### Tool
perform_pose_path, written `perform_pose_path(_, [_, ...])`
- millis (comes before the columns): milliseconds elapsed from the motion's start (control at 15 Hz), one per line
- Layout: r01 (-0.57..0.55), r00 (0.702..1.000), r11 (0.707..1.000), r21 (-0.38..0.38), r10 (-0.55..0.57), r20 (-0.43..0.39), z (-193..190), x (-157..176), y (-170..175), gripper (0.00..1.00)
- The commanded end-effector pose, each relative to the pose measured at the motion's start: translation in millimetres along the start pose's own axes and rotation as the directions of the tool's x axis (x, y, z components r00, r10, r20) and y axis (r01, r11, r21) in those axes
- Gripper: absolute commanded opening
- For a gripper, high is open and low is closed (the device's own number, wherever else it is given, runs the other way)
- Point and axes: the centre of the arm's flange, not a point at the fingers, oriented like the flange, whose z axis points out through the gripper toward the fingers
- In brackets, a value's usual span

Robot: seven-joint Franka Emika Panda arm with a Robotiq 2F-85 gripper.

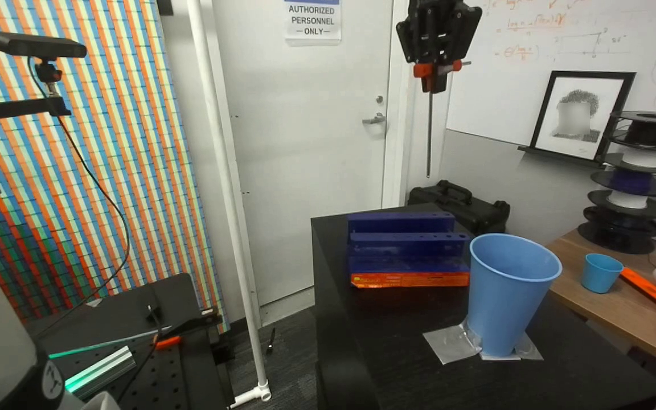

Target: Remove the red object from the blue rack and put it in the cup

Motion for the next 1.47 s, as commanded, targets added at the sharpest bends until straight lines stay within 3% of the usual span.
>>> perform_pose_path(0, [-0.072,0.997,0.995,-0.067,0.072,-0.003,-26,-13,43,0.11])
perform_pose_path(333, [-0.165,0.986,0.984,-0.066,0.167,0.019,-1,-11,97,0.1])
perform_pose_path(1000, [-0.261,0.958,0.951,-0.165,0.276,0.078,86,2,141,0.11])
perform_pose_path(1067, [-0.269,0.954,0.948,-0.17,0.287,0.09,92,2,144,0.44])
perform_pose_path(1133, [-0.271,0.951,0.948,-0.169,0.291,0.105,97,1,147,0.44])
perform_pose_path(1400, [-0.26,0.953,0.959,-0.117,0.274,0.129,91,-1,140,0.74])
